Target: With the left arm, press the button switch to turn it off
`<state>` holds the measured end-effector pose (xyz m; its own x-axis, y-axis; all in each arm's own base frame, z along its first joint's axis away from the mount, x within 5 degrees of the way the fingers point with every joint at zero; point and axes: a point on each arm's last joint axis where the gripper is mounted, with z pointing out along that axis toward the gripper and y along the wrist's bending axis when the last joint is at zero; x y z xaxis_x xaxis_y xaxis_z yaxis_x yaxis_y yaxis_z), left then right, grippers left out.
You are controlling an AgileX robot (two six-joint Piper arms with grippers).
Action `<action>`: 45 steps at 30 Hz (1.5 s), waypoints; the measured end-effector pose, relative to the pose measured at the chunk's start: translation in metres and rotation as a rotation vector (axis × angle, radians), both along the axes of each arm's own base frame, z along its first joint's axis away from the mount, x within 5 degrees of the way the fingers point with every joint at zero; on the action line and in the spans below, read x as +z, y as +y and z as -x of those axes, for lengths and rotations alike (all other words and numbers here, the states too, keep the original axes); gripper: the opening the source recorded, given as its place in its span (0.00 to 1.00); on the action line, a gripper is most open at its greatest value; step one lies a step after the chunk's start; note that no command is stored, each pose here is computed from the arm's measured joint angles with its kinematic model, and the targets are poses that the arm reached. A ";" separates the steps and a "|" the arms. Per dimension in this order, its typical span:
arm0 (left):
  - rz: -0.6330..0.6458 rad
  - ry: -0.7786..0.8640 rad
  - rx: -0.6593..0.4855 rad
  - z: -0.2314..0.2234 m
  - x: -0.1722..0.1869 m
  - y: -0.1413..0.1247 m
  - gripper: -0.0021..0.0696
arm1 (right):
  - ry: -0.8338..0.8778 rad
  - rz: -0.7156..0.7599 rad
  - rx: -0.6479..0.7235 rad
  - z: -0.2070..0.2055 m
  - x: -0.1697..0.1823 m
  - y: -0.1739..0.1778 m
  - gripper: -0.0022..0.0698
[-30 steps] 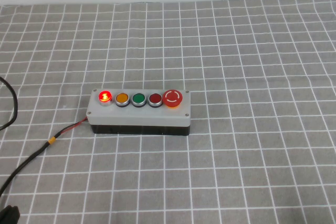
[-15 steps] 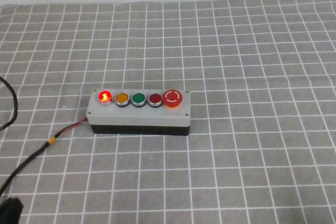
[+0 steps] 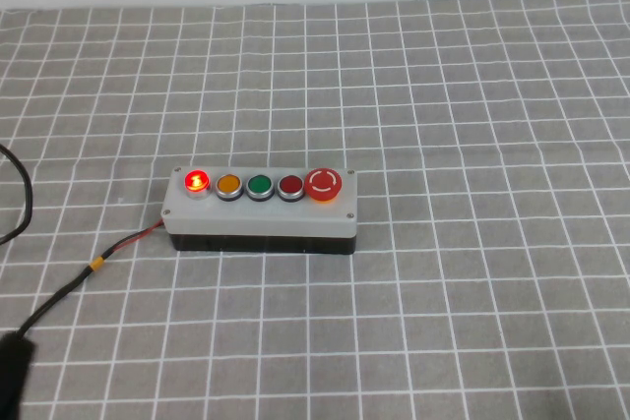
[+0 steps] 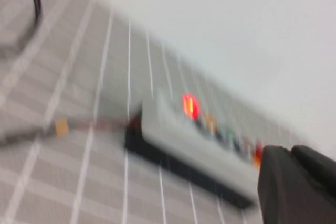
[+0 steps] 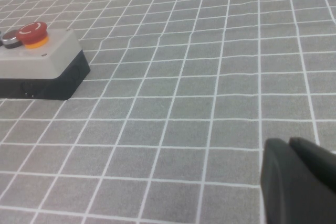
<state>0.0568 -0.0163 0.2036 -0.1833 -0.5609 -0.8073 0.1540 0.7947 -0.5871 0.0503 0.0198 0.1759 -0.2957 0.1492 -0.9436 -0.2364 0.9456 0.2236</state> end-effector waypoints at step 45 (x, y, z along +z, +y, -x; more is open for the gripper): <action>-0.769 0.835 -0.628 -0.318 0.055 -0.090 0.02 | 0.000 0.000 0.000 0.000 0.000 0.000 0.01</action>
<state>0.3753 -0.1062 0.2581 -0.8453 0.3580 -0.3967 0.4322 0.8946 -0.1136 0.0503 0.0198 0.1759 -0.2957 0.1492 -0.9436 -0.2364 0.9456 0.2236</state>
